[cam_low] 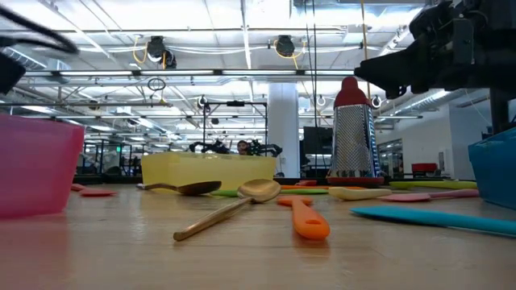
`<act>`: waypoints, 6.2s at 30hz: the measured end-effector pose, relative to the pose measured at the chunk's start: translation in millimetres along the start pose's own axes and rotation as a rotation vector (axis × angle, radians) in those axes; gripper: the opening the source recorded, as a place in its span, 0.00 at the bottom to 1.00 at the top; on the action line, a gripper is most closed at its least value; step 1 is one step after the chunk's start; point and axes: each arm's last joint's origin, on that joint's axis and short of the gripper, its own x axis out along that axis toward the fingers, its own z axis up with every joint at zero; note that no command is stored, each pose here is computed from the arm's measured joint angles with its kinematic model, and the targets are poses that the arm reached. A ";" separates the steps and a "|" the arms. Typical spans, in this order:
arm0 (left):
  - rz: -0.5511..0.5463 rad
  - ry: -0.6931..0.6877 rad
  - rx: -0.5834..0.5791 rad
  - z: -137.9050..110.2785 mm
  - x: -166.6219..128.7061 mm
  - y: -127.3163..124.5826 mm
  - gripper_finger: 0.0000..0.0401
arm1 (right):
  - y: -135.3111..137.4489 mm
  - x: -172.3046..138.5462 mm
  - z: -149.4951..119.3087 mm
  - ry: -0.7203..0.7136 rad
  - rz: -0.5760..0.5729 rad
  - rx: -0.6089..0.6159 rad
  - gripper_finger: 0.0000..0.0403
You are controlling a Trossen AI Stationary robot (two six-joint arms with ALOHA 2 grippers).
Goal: Pick & Place Kitchen Items
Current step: Put the yellow table knife into the pink bin
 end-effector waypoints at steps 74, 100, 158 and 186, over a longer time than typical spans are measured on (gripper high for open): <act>-0.244 -1.025 0.261 142.8 -130.7 46.0 0.30 | -12.4 79.0 -50.3 0.943 0.102 0.036 0.10; -0.332 -1.072 0.842 213.1 -84.8 -49.2 0.39 | -17.1 107.6 -17.5 0.498 -0.023 -0.013 0.12; -0.377 -1.106 0.927 237.8 -88.7 -41.0 0.22 | -6.6 126.6 4.8 0.477 0.030 -0.190 0.12; -0.381 -1.112 0.920 237.9 -89.3 -41.3 0.24 | -6.6 126.5 4.7 0.478 0.029 -0.183 0.15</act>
